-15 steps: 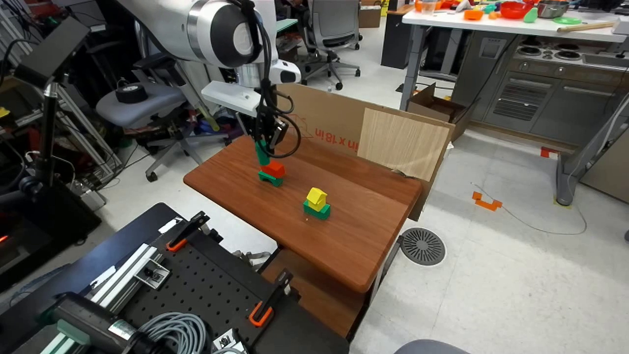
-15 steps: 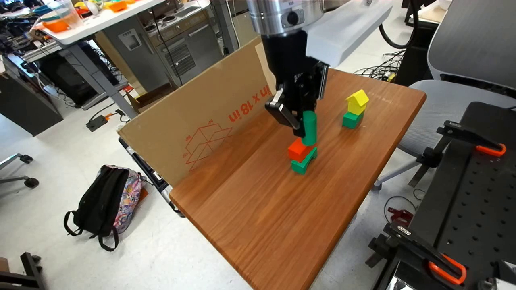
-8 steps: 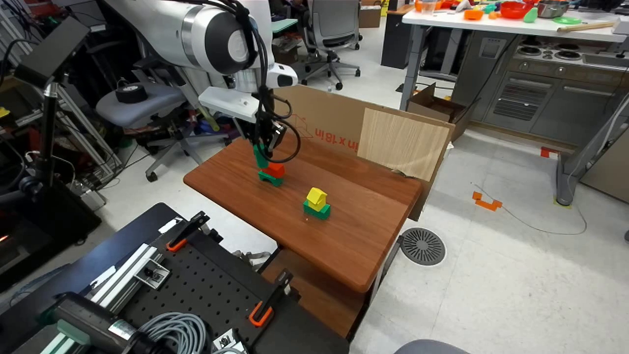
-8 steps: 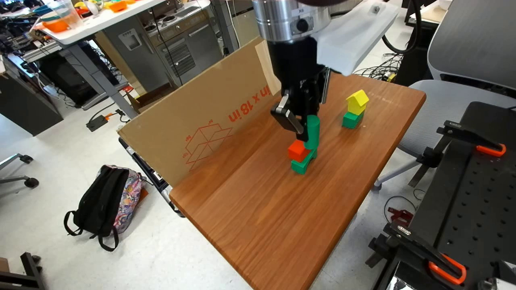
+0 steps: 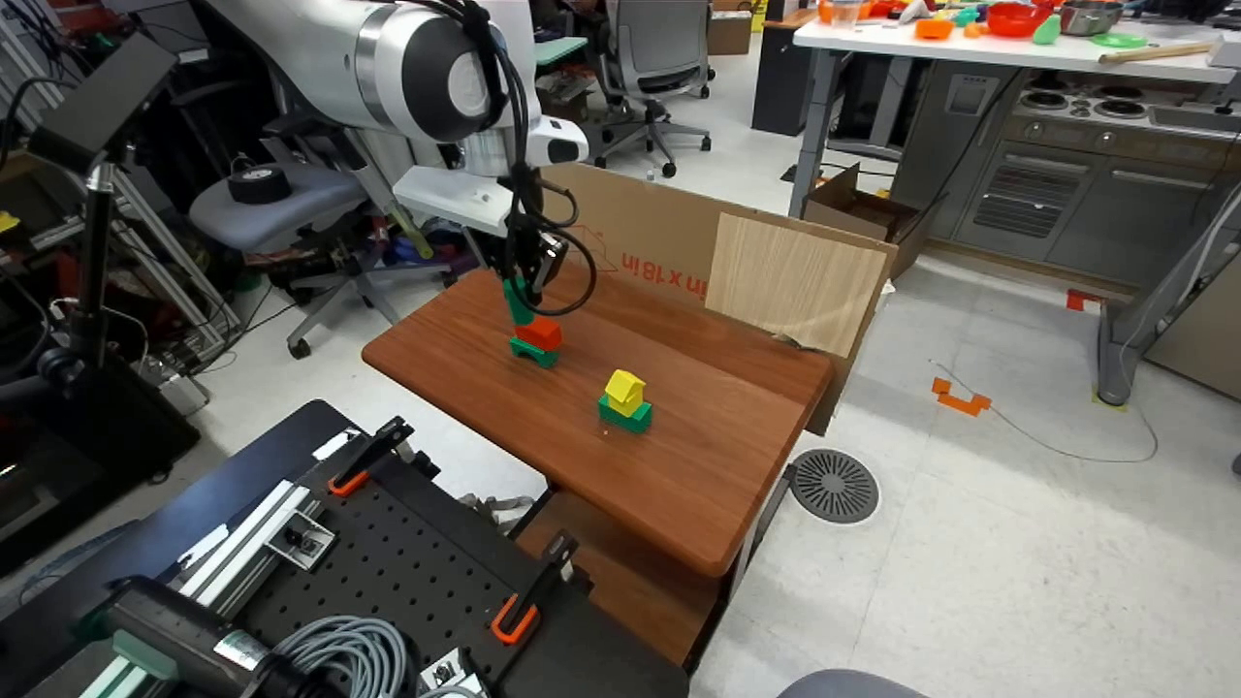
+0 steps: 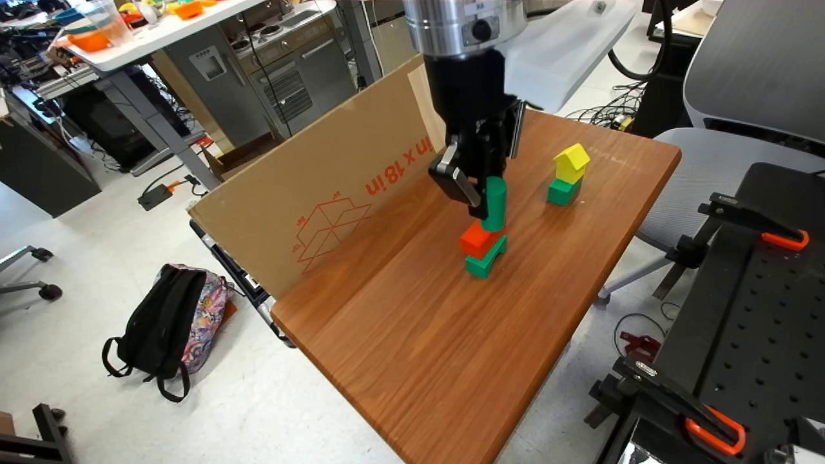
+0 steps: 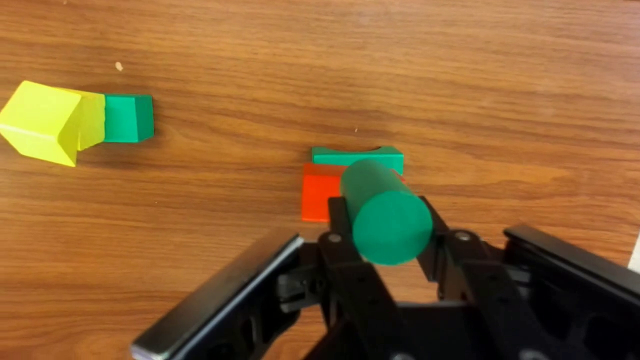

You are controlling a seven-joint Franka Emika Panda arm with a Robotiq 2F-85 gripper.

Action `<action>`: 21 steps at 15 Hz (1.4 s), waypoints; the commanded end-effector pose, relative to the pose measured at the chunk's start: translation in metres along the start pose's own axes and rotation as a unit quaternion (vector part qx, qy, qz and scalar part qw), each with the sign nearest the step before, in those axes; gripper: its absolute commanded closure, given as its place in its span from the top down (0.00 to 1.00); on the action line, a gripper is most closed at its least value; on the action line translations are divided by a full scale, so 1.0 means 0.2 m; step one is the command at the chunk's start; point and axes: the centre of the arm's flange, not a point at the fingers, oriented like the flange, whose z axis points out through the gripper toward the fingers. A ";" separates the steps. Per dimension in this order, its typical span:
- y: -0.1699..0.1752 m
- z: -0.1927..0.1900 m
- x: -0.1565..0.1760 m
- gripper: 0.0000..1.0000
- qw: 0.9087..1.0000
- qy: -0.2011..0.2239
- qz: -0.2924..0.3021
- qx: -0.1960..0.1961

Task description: Pick up the green cylindrical block and place it on top of the stack of blocks on the left

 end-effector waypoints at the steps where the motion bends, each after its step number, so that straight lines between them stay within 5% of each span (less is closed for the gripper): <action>1: 0.02 -0.01 0.04 0.09 1.000 0.019 0.010 -0.009; 17: 0.07 0.10 0.14 0.09 0.997 0.006 0.068 -0.029; 18: 0.07 0.09 0.14 0.59 0.997 0.006 0.072 -0.029; 21: 0.05 0.05 0.13 0.73 0.997 0.009 0.071 -0.026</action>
